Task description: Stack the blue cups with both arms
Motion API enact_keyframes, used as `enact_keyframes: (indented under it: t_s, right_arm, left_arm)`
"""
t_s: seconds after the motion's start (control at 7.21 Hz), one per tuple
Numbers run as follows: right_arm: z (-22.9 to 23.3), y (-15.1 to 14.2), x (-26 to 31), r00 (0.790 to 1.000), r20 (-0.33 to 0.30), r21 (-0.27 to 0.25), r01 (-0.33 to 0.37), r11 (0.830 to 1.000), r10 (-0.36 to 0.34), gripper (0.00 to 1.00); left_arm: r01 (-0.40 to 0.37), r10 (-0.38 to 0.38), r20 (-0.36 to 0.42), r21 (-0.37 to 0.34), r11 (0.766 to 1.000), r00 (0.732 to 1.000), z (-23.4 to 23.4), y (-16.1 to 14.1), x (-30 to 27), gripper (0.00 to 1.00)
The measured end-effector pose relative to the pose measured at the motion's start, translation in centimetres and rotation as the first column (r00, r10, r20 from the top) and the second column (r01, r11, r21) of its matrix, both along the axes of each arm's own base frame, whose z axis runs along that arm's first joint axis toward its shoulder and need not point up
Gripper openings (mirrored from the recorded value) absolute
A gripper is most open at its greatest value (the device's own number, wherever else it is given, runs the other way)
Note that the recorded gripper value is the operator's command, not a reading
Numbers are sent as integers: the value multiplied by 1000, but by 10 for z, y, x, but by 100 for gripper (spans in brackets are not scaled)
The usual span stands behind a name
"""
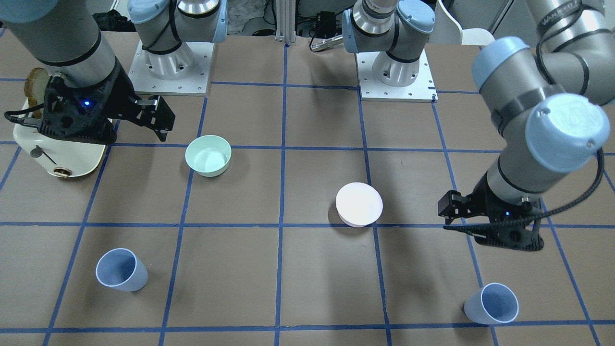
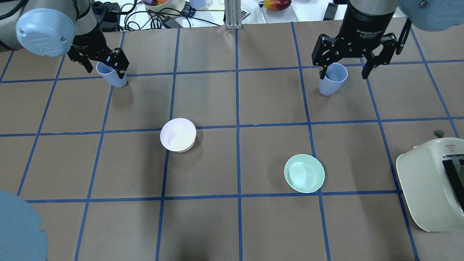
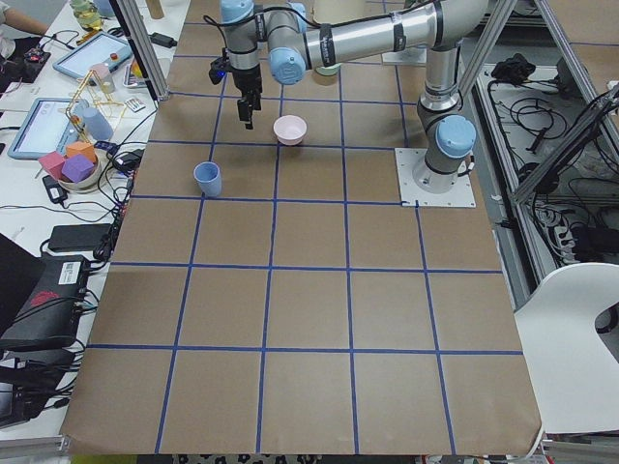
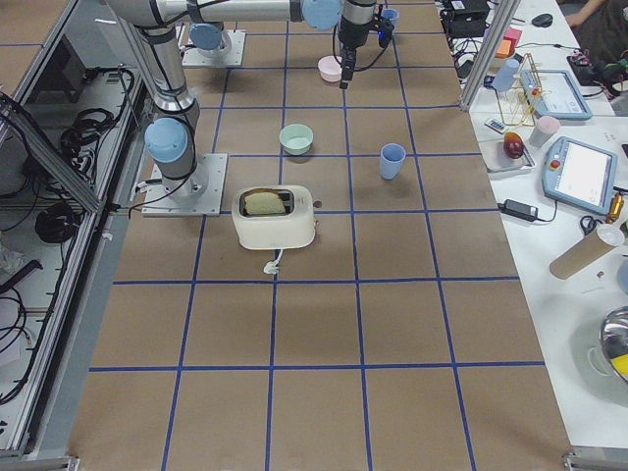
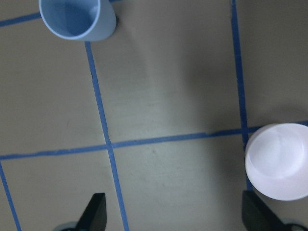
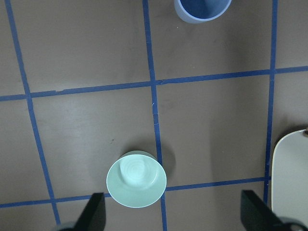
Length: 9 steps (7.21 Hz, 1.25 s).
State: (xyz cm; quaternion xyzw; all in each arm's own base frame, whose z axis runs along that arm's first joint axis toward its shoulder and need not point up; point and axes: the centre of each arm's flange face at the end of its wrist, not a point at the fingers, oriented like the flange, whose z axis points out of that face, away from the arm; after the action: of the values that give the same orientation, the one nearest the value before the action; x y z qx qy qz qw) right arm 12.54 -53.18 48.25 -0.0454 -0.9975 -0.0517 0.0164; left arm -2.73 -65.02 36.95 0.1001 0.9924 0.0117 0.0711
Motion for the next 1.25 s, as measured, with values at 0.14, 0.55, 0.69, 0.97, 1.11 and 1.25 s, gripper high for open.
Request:
enact_keyframes:
  t_s: [0.14, 0.55, 0.69, 0.97, 1.11, 1.25]
  right_arm:
    - [-1, -5, -17, 1000, -3, 0, 29, 1000, -29, 100]
    - [-31, -57, -112, 996, -4, -77, 88, 993, -89, 100]
    - [-53, -83, -134, 998, -16, -126, 54, 991, -57, 100]
    - [-102, -121, -151, 999, -20, -162, 26, 987, -29, 100]
    - [-129, -135, -152, 1000, -15, -158, 18, 987, -21, 100]
    - [-150, -144, -150, 1000, -5, -147, 2, 989, -3, 100]
  left_arm:
    - [22, -22, 3, -21, 1000, 1000, -19, -19, 8, 100]
    - [66, -65, 19, -85, 994, 998, -72, -56, 22, 100]
    - [67, -65, 24, -103, 992, 998, -84, -62, 30, 100]
    - [58, -55, 28, -125, 990, 998, -104, -69, 41, 97]
    - [55, -52, 29, -130, 990, 998, -112, -72, 43, 82]
    - [53, -50, 29, -130, 990, 998, -119, -74, 43, 54]
